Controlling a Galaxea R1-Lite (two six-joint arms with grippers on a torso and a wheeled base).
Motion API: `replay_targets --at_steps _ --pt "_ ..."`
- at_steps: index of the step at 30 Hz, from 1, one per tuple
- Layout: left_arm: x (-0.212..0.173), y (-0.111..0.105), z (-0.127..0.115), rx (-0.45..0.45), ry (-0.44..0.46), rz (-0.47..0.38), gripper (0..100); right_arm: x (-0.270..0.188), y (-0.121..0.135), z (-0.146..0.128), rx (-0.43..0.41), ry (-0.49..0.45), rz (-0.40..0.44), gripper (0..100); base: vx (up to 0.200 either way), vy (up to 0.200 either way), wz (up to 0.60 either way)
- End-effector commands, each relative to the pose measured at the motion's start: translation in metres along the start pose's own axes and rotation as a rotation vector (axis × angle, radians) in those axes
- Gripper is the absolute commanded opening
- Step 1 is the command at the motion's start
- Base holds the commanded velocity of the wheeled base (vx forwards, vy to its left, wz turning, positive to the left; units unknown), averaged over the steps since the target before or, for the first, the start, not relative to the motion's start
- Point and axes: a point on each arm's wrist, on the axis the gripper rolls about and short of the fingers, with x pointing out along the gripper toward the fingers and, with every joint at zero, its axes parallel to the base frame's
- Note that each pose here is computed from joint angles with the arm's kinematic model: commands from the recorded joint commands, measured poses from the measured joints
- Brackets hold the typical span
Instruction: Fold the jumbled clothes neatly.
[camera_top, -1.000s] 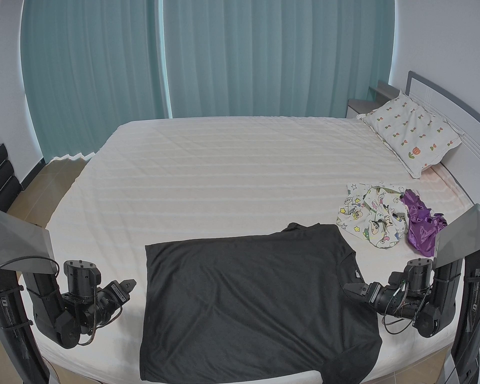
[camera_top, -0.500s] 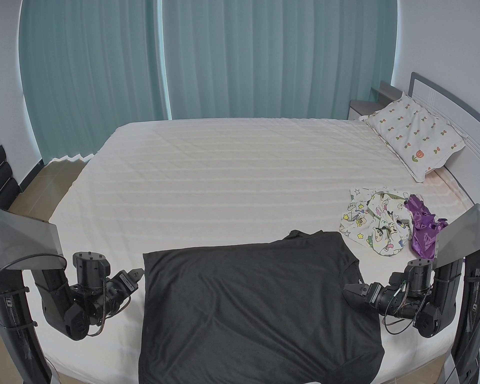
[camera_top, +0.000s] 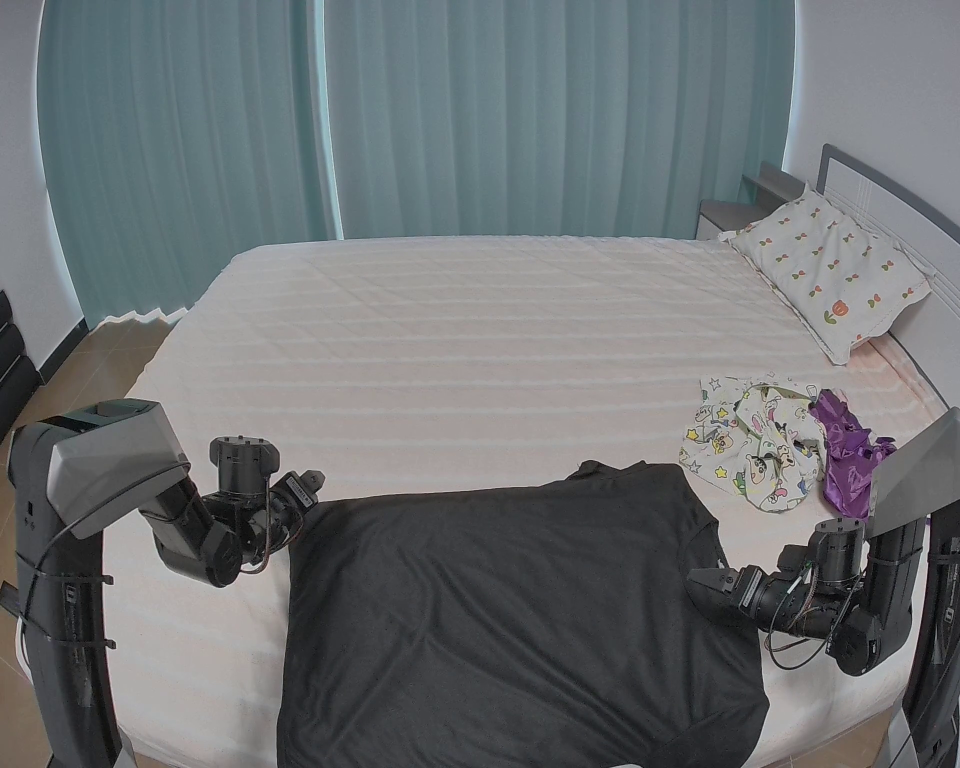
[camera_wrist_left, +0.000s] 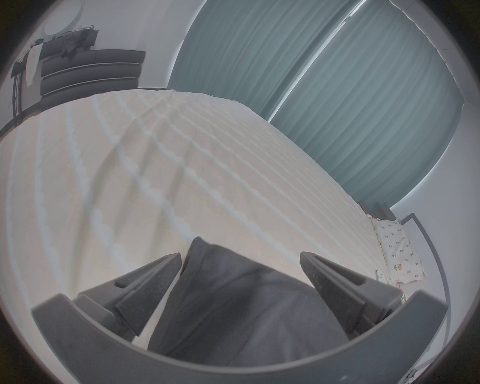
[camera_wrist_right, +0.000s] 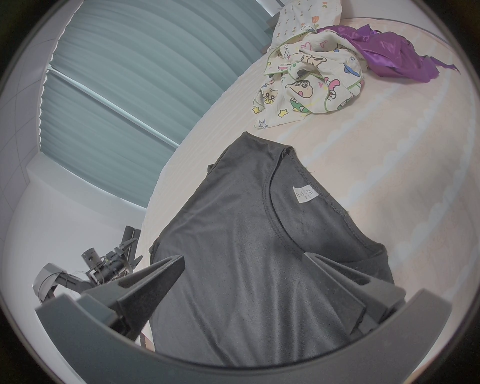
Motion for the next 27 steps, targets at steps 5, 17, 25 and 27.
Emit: replay_targets --at_steps 5,17,25,27 --pt "0.048 0.015 -0.016 0.013 0.024 0.042 100 0.001 0.004 -0.002 -0.012 0.005 0.017 100 0.0 0.0 0.0" --pt "0.055 0.015 -0.004 -0.012 -0.046 0.046 0 0.002 0.009 0.004 -0.014 -0.024 0.037 100 0.0 0.0 0.0" --pt "0.055 0.017 0.015 -0.135 -0.164 -0.008 0 0.017 0.035 0.036 -0.065 -0.145 0.142 100 0.0 0.0 0.0" --pt "0.056 0.017 0.015 -0.135 -0.165 -0.009 0 0.031 0.038 0.049 -0.067 -0.169 0.138 100 0.0 0.0 0.0"
